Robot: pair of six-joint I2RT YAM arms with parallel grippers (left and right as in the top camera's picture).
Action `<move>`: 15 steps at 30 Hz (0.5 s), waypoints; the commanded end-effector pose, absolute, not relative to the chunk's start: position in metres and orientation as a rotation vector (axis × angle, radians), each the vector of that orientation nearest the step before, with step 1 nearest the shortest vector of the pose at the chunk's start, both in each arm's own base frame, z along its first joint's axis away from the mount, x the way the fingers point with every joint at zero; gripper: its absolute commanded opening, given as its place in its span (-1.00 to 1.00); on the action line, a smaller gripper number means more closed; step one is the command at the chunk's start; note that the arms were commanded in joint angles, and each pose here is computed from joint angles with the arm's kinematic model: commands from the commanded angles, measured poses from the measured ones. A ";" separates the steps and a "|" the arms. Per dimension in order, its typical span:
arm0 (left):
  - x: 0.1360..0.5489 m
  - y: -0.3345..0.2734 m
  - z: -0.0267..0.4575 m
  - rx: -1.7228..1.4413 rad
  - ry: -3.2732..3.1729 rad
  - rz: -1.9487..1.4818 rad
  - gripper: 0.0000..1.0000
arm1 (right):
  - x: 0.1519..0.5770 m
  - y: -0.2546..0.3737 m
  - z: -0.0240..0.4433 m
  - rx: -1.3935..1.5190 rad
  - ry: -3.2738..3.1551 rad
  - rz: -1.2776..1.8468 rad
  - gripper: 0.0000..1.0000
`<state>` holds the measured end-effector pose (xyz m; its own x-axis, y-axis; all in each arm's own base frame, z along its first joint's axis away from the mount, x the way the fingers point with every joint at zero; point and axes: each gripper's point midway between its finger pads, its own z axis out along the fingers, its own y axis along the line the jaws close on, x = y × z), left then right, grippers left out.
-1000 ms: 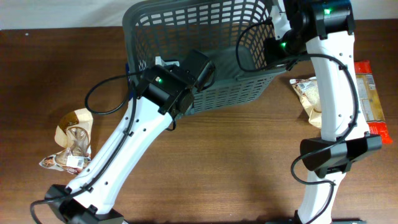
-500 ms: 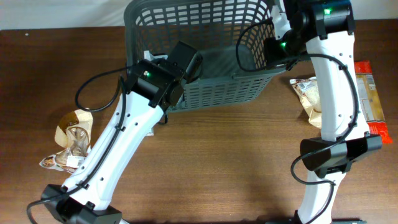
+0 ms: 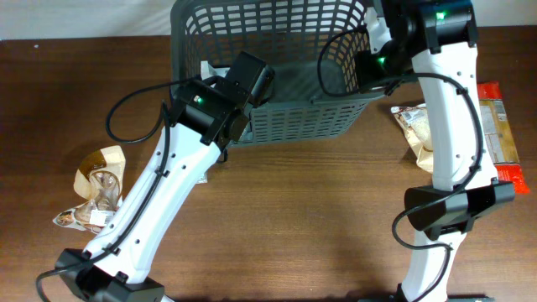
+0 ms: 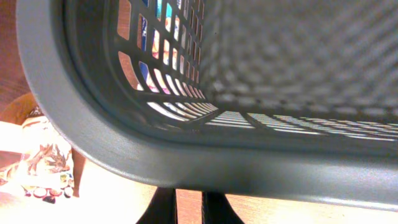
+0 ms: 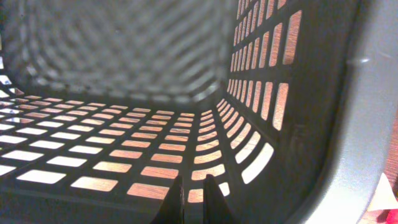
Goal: Pack container
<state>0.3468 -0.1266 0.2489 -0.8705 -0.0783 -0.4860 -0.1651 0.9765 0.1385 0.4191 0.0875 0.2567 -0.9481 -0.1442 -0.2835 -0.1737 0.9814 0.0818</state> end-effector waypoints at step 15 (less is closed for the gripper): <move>0.356 -0.111 0.261 -0.145 2.581 0.262 -0.96 | 0.410 0.097 0.269 -0.255 2.823 0.152 -0.92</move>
